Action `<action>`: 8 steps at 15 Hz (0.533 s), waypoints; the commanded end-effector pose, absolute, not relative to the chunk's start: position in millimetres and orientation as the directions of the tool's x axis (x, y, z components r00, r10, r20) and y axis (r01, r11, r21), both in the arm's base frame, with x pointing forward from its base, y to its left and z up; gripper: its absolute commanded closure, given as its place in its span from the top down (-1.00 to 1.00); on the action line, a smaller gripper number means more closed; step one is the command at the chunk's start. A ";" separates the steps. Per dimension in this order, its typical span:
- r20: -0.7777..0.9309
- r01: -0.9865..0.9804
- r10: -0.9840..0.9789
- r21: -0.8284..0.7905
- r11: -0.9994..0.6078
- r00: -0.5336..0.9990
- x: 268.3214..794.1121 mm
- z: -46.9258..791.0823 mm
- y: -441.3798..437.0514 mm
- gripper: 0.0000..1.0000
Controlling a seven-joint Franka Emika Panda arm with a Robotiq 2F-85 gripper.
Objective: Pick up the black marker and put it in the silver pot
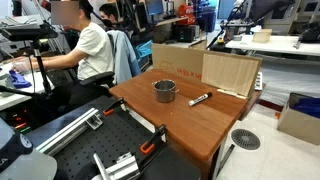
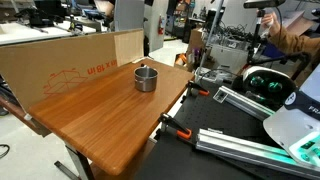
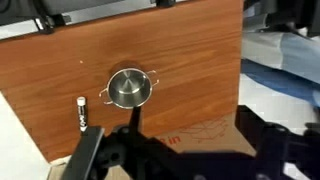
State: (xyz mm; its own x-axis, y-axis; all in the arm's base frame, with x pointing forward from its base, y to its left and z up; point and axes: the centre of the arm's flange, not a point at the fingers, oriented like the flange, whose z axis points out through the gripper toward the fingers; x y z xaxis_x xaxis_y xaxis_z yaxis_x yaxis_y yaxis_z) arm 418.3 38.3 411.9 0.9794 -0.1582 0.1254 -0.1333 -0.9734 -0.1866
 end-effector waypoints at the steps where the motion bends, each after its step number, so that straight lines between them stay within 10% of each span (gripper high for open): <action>1: 0.126 -0.133 -0.158 -0.187 -0.973 0.979 418.4 412.1 38.3 1.00; 8: 0.114 -0.201 -0.227 -0.208 -0.957 0.967 432.1 409.4 4.6 1.00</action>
